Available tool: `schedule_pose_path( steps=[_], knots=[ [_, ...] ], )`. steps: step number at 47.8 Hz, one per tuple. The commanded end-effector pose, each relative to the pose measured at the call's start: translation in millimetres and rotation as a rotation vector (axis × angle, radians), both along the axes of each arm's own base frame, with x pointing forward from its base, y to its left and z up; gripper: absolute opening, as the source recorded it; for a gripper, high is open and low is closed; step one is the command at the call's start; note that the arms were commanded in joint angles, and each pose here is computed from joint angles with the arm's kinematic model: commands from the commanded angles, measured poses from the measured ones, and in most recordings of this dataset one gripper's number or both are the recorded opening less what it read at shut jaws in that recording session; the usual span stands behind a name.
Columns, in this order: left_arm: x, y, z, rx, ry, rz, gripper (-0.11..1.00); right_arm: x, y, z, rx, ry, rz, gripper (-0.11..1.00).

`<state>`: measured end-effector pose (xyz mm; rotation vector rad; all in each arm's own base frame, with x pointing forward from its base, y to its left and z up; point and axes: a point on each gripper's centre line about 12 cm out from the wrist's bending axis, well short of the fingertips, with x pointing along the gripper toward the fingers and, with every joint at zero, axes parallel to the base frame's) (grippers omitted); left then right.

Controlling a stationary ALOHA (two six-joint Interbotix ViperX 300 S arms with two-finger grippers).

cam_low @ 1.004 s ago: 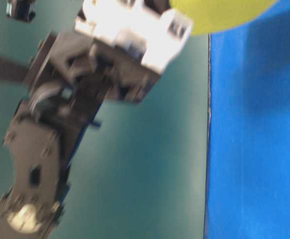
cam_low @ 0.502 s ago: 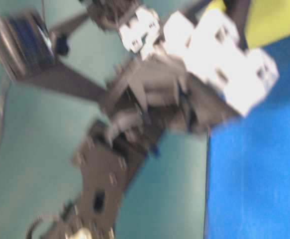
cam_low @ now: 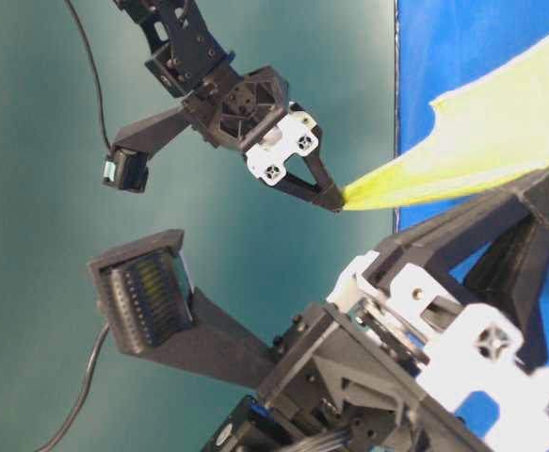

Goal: Fold the yellow towel.
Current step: 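Lay the strip down vertically and open both grippers, then retract both grippers away from the towel strip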

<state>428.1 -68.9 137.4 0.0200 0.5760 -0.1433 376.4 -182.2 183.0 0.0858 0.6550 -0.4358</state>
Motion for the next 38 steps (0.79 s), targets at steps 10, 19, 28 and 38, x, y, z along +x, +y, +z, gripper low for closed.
schedule_pose_path(
  steps=[10, 19, 28, 38],
  knots=[
    [1, -18, 19, -0.002, -0.056, -0.044, 0.04, 1, 3, 5, -0.009, -0.018, 0.014, 0.0],
    [0, -18, 19, -0.001, -0.056, -0.045, 0.05, 0, 4, 3, 0.002, -0.02, 0.007, 0.02],
    [-2, -13, 20, 0.003, -0.046, -0.037, 0.52, 0, 5, 3, 0.001, -0.018, 0.009, 0.54],
    [-13, -8, 30, 0.008, -0.008, -0.031, 0.81, -1, 5, 6, 0.001, -0.023, 0.005, 0.59]
  ],
)
